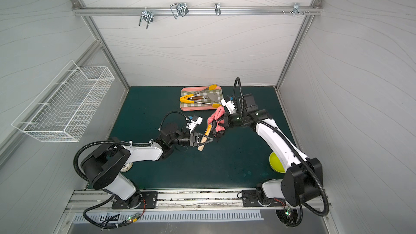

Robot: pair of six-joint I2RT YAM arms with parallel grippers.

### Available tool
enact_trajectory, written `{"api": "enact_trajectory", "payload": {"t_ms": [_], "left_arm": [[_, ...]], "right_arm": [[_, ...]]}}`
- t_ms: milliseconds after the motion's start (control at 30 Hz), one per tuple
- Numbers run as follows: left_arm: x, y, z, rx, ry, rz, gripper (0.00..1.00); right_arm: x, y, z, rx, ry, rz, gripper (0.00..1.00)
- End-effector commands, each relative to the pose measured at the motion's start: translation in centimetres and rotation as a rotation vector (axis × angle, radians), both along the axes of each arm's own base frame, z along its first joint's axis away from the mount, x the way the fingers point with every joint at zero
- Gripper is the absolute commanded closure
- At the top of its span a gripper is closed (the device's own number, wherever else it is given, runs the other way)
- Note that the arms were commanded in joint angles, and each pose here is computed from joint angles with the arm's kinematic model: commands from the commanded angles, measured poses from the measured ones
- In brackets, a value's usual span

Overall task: Wipe small sickles with rags
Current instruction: Wipe the small sickle.

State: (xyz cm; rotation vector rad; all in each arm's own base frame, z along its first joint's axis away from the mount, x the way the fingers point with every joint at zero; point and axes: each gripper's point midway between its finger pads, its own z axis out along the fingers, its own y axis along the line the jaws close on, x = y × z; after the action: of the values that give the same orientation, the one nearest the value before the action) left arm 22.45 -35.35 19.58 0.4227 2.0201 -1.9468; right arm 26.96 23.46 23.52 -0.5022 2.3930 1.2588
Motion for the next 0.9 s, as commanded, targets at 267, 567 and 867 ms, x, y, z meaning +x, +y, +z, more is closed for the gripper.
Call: {"api": "enact_trajectory", "payload": {"t_ms": [267, 567, 867], "left_arm": [[0.0, 1.2, 0.6, -0.008, 0.038, 0.04, 1.0], [-0.6, 1.3, 0.7, -0.027, 0.053, 0.028, 1.0], [-1.2, 0.8, 0.9, -0.052, 0.063, -0.003, 1.0]], "right_arm": [[5.4, -4.0, -1.6, 0.036, 0.111, -0.162, 0.99], [10.6, -2.7, -1.4, 0.135, 0.086, -0.128, 0.99], [11.9, 0.0, -0.4, 0.203, 0.048, -0.019, 0.99]]}}
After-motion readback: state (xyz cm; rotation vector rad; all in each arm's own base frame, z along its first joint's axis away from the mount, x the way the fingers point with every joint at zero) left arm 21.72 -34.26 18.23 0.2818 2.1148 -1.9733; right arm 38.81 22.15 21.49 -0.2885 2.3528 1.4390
